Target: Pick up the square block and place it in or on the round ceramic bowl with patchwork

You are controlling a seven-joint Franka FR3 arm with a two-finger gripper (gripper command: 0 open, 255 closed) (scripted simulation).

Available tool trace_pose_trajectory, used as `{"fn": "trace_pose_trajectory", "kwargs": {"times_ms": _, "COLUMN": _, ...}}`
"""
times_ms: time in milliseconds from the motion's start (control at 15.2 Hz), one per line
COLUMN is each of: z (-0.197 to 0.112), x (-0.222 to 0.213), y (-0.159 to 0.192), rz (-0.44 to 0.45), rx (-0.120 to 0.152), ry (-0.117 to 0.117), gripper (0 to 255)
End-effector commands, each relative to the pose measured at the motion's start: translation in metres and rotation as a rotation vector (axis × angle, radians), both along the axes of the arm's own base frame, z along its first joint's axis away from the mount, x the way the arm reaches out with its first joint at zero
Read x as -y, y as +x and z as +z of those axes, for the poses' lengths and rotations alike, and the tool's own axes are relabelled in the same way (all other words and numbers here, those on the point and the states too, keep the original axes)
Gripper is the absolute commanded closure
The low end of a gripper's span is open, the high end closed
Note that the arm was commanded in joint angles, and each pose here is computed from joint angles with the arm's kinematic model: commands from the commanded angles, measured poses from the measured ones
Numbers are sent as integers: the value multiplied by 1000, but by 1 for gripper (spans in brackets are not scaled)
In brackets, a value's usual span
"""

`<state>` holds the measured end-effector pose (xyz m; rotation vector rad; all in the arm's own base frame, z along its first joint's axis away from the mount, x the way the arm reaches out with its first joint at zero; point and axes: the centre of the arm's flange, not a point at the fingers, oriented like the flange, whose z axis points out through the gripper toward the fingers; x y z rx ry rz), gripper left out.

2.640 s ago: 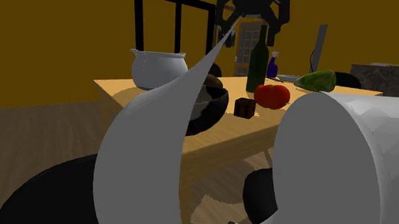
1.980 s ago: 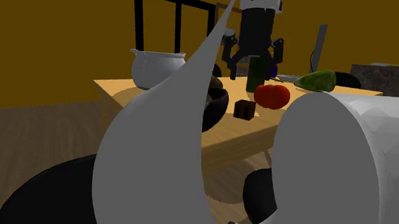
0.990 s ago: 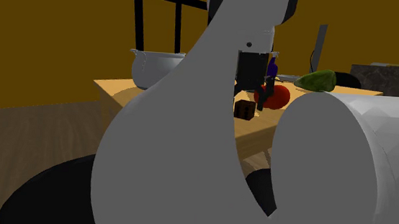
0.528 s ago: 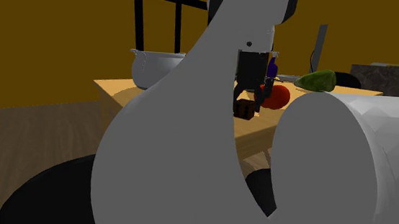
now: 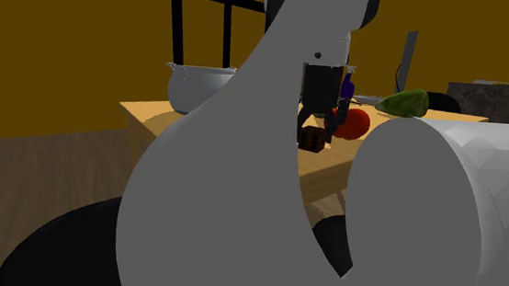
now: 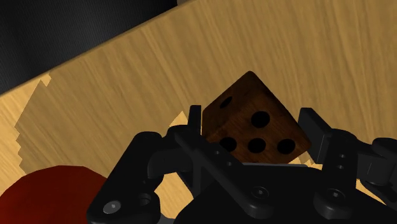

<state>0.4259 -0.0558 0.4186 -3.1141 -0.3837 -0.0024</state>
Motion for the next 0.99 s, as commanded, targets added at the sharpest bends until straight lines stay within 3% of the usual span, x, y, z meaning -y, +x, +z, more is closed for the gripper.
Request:
{"fn": "trace_pose_trajectory", "kwargs": {"times_ms": 0, "z": 7, "x": 0, "y": 0, "rz": 0, "rx": -2, "ry": 0, "gripper": 255}}
{"fn": "trace_pose_trajectory", "kwargs": {"times_ms": 924, "z": 81, "x": 0, "y": 0, "rz": 0, "rx": -2, "ry": 0, "gripper": 255}}
